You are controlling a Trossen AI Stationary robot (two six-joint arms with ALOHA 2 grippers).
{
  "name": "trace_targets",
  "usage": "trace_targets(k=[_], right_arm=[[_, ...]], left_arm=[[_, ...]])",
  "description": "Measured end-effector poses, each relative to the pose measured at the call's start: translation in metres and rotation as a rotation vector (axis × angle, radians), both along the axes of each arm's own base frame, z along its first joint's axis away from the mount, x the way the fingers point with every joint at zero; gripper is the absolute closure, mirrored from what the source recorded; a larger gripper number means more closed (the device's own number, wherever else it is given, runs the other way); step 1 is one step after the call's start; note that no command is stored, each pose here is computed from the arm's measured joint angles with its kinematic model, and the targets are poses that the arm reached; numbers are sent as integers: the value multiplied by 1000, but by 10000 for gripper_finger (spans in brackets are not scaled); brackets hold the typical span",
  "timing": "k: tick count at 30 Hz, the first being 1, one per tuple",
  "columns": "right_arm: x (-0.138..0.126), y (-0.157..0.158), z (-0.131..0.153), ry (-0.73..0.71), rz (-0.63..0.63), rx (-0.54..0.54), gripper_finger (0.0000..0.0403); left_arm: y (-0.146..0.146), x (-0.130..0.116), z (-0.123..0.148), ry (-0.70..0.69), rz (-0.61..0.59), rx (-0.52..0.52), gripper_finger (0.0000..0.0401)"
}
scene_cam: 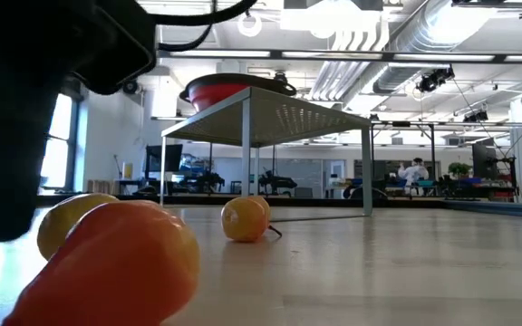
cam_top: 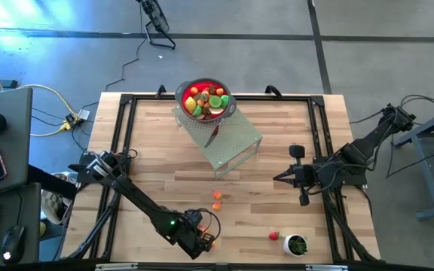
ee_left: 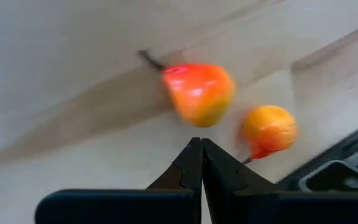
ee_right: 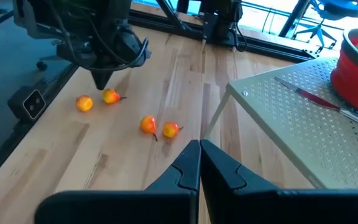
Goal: Pick & Place Fruit
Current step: Put the orange pear into the red strainer on the shelf
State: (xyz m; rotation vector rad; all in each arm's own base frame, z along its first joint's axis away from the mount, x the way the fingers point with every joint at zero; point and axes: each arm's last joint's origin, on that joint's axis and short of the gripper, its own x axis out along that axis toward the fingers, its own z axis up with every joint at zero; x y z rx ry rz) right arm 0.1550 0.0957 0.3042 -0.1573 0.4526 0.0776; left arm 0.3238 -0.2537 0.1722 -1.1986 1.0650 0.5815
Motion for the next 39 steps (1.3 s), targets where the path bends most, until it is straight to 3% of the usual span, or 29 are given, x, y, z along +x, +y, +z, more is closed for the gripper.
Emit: trace_targets(k=[9,14,23,31,35,39], right_arm=[[0,0,0,-2,3,-5,401],[0,0,0,-4,3,-5,401],[1,0,1,-10,2,-2,401],[1,0,1,-12,3,0,400],[1,0,2,-17,0,2,400],[2,1,4,-42,-3,28,400]], left_arm=[[-4,8,-17,-55,40,55,401],[0,11,-17,-146,94,154,401],[9,19,-24,-192,144,269,401],[11,14,0,-230,41,324,401],[19,5,17,-207,-74,415,401],[32,-11,26,-98,-122,530,401]])
